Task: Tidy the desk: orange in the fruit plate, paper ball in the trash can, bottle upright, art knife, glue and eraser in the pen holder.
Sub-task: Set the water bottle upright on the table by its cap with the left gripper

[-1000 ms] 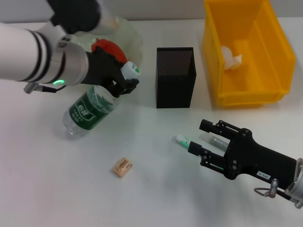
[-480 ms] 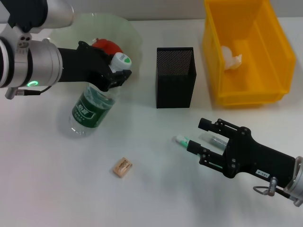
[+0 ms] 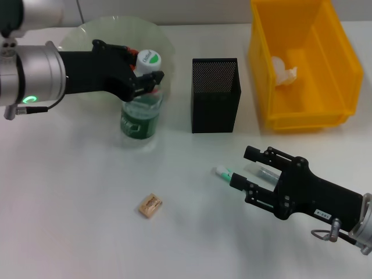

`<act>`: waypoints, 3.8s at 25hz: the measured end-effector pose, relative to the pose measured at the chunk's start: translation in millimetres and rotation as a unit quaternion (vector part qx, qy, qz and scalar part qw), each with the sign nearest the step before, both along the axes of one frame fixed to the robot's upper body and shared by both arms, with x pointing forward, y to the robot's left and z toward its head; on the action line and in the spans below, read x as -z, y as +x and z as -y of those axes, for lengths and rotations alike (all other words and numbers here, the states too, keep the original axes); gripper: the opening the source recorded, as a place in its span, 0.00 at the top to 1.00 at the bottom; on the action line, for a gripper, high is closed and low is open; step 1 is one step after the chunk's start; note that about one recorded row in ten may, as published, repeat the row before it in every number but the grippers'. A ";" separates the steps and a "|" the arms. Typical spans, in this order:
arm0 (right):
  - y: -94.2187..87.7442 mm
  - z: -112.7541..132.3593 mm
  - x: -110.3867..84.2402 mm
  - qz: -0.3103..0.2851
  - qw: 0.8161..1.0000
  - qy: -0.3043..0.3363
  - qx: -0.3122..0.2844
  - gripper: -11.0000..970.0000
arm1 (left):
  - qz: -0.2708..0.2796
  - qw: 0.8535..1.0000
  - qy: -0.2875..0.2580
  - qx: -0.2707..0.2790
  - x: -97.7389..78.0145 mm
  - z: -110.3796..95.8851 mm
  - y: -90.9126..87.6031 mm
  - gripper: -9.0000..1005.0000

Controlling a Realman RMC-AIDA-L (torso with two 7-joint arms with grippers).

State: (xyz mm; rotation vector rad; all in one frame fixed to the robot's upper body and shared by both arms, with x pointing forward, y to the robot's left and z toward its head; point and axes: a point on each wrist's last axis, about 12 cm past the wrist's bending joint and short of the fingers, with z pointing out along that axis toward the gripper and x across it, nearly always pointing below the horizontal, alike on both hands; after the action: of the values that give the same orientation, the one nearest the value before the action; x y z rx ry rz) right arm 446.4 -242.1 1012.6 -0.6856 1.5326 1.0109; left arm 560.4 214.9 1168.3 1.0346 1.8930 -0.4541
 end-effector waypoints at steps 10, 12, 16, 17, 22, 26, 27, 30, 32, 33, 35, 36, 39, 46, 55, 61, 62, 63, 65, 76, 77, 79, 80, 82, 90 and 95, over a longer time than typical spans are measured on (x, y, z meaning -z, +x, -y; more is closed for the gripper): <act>3.4 -1.3 -0.4 0.001 1.000 -0.004 -0.001 0.30 | 0.012 1.000 -0.014 0.002 9.2 -12.4 0.3 0.53; 4.1 -1.4 -0.4 0.001 1.000 -0.005 -0.001 0.30 | 0.017 1.000 -0.026 0.000 9.1 -14.5 1.0 0.53; 4.9 -1.8 -0.8 0.002 1.000 -0.005 -0.002 0.30 | 0.019 0.999 -0.050 -0.010 10.0 -22.2 2.5 0.53; 4.9 -1.8 -0.8 0.002 1.000 -0.005 -0.002 0.30 | 0.016 0.998 -0.056 -0.017 10.5 -25.9 3.4 0.53; 5.9 -2.2 -1.0 0.002 1.000 -0.006 -0.002 0.30 | 0.013 0.997 -0.073 -0.029 12.0 -32.9 5.7 0.53; 9.0 -3.3 -1.2 0.002 1.000 -0.010 -0.002 0.30 | 0.011 0.994 -0.099 -0.041 16.9 -40.6 6.3 0.52; 9.0 -3.3 -1.2 0.002 1.000 -0.010 -0.002 0.30 | 0.010 0.994 -0.100 -0.041 17.4 -41.2 6.3 0.52; 9.3 -3.4 -1.3 0.001 1.000 -0.010 -0.003 0.30 | 0.002 0.994 -0.105 -0.041 20.5 -45.1 5.0 0.52; 9.4 -3.4 -1.2 0.001 1.000 -0.010 -0.002 0.30 | -0.002 0.993 -0.106 -0.041 22.1 -46.0 4.2 0.52; 9.5 -3.4 -1.2 0.001 1.000 -0.010 -0.002 0.30 | -0.002 0.993 -0.106 -0.041 22.1 -46.0 4.2 0.52; 9.6 -3.5 -1.3 0.001 1.000 -0.010 -0.003 0.30 | -0.014 0.993 -0.110 -0.038 26.2 -49.0 0.2 0.52; 9.7 -3.6 -1.3 0.001 1.000 -0.010 -0.003 0.30 | -0.014 0.993 -0.110 -0.038 26.2 -49.0 0.2 0.52; 10.1 -3.7 -1.5 0.002 1.000 -0.010 -0.003 0.30 | -0.018 0.992 -0.115 -0.050 27.9 -57.2 -3.2 0.52; 10.5 -3.6 -0.9 0.000 1.000 -0.013 -0.002 0.30 | -0.021 0.988 -0.127 -0.090 32.1 -79.8 -8.0 0.51; 12.5 -4.9 -1.9 0.001 1.000 -0.013 -0.005 0.30 | -0.003 0.984 -0.130 -0.121 29.8 -101.1 -10.7 0.51; 12.0 -6.9 -1.5 -0.002 1.000 -0.009 -0.006 0.30 | 0.003 0.983 -0.126 -0.130 32.5 -106.8 -10.3 0.50; 12.0 -6.9 -1.5 -0.002 1.000 -0.009 -0.006 0.30 | 0.003 0.983 -0.126 -0.130 32.5 -106.8 -10.3 0.50; 12.1 -7.0 -1.6 -0.002 1.000 -0.009 -0.006 0.30 | 0.003 0.983 -0.126 -0.130 33.9 -107.1 -9.9 0.50; 12.3 -7.3 -1.7 -0.002 1.000 -0.009 -0.007 0.30 | -0.002 0.983 -0.128 -0.130 38.1 -106.3 -9.0 0.50; 11.8 -7.6 -1.7 -0.001 1.000 -0.009 -0.008 0.30 | -0.010 0.984 -0.132 -0.122 40.9 -103.0 -10.1 0.49; 11.8 -7.6 -1.7 -0.001 1.000 -0.009 -0.008 0.30 | -0.011 0.984 -0.133 -0.121 40.9 -102.9 -10.6 0.49; 11.8 -7.6 -1.7 0.000 1.000 -0.009 -0.008 0.30 | -0.012 0.984 -0.134 -0.121 40.9 -103.5 -11.0 0.49; 11.8 -7.6 -1.7 0.000 1.000 -0.009 -0.008 0.30 | -0.013 0.983 -0.134 -0.121 40.9 -103.6 -11.1 0.49; 11.8 -7.6 -1.7 0.000 1.000 -0.009 -0.008 0.30 | -0.014 0.983 -0.135 -0.122 40.9 -103.8 -11.3 0.49; 12.0 -7.5 -1.8 0.001 1.000 -0.010 -0.007 0.30 | -0.014 0.984 -0.134 -0.118 39.9 -103.3 -12.0 0.49; 12.3 -7.5 -1.9 0.002 1.000 -0.010 -0.007 0.30 | -0.015 0.984 -0.136 -0.116 39.8 -103.4 -12.5 0.48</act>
State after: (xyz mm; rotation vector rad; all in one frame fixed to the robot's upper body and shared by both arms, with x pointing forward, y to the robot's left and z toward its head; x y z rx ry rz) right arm 458.8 -234.6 1014.5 -0.7119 1.5380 1.0056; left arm 547.8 318.2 1128.6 0.6228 1.8882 -0.5744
